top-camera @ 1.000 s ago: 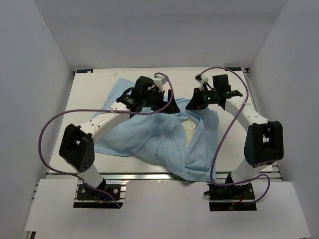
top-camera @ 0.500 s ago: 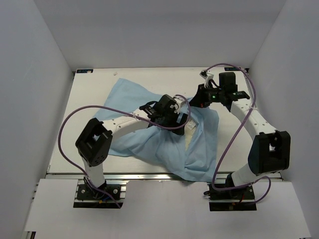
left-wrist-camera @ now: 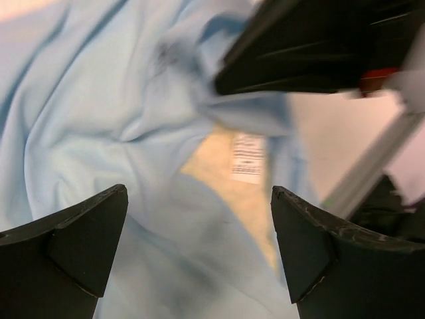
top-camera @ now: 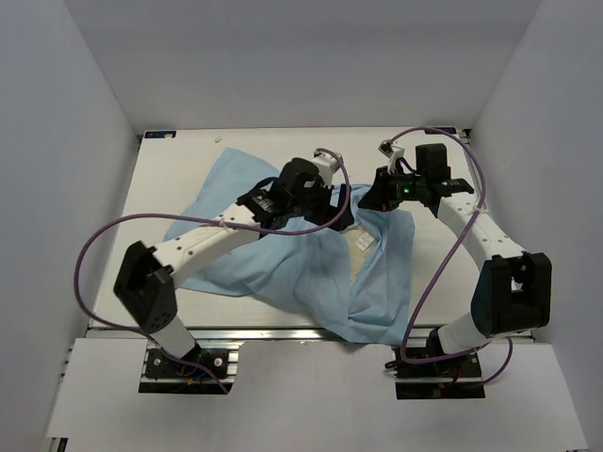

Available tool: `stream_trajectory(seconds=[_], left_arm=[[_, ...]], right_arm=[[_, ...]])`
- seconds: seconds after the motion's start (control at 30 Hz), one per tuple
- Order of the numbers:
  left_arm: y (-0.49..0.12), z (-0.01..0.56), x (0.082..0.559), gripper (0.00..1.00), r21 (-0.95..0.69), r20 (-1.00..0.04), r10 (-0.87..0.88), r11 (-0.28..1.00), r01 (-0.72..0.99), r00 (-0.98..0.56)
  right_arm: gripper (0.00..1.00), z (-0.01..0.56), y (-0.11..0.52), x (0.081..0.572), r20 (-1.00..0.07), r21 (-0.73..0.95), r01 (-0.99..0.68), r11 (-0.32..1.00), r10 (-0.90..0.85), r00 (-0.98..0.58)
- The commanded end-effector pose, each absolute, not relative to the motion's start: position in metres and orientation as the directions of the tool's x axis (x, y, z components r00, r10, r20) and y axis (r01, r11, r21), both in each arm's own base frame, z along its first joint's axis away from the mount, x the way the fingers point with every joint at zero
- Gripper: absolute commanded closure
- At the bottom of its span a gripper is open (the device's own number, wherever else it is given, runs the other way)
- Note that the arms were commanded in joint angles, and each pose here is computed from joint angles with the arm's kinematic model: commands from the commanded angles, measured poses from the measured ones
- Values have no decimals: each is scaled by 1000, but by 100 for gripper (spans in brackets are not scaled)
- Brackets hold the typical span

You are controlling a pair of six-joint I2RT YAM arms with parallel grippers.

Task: Put the pillow into the pillowcase

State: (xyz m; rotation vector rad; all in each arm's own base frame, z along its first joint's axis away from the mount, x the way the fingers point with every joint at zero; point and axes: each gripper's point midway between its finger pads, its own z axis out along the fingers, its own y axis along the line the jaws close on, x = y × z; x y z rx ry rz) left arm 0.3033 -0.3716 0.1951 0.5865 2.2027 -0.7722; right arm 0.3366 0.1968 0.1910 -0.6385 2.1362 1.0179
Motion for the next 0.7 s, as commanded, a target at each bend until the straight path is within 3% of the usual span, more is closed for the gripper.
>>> stream_trajectory(seconds=[0.0,0.2,0.4,0.67], left_arm=[[-375,262,287,2,-416,-812,76,620,665,-579],[-377,223,273,2,-401,-764,209,587,704,-610],[-364,177,290,3,-284,-739,307,665,690,-600],[-369,148,308,22,-241,-699,341,715,656,-629]], right_arm=[[100,204,202,330,-773,476,-708,522,-135,-620],[100,213,203,329,-788,464,-719,517,-129,-602],[100,210,202,325,-783,469,-717,517,-133,-608],[100,211,202,323,-784,471,-717,514,-129,-607]])
